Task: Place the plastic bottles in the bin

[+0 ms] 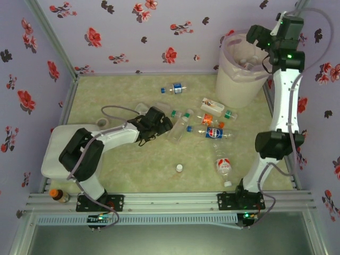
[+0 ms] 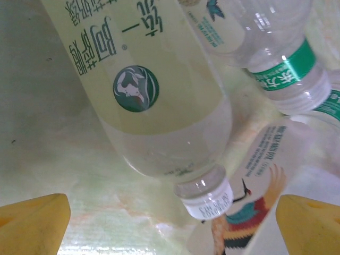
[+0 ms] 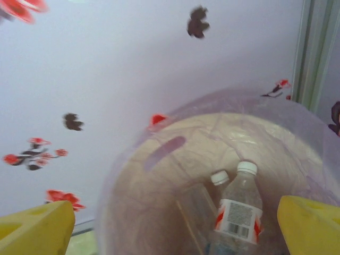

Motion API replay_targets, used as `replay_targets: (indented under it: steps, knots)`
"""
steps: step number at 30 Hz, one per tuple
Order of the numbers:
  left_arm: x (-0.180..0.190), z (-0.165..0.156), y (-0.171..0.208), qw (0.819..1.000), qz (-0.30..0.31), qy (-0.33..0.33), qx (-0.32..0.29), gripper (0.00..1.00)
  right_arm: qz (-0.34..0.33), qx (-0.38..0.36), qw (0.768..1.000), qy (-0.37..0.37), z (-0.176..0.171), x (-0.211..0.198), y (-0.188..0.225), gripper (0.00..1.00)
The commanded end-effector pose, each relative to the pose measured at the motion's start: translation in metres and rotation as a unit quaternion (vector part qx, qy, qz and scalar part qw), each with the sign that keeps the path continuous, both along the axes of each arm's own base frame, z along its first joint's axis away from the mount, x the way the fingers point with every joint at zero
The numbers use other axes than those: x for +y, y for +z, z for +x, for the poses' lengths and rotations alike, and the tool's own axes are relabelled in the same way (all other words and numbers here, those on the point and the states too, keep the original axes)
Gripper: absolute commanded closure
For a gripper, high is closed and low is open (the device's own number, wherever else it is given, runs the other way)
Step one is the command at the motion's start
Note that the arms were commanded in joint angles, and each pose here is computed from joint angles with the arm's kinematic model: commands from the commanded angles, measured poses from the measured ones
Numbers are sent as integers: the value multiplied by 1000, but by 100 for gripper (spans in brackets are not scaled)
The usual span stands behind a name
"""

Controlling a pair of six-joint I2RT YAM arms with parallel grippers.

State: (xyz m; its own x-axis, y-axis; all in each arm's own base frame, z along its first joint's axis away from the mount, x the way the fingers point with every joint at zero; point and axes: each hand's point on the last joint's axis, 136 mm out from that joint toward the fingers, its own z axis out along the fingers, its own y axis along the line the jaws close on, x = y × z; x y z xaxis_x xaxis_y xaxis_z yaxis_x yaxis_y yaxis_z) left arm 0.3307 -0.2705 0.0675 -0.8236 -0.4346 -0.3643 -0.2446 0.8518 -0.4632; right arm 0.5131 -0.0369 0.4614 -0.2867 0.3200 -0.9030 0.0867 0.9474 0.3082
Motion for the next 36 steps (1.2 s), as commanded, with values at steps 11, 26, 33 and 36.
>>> replay_targets:
  steps: [11,26,33,36]
  knots:
    - [6,27,-16,999,16,40,-8,28,91,-1,984,154,-115,82,0,3]
    - [41,4,19,995,65,-5,-74,66,202,74,916,337,-175,195,-93,6]
    - [8,-30,72,944,67,-271,-173,84,214,153,889,375,-165,239,-131,22]
    - [-4,-49,87,917,44,-344,-198,86,216,172,869,411,-161,272,-138,30]
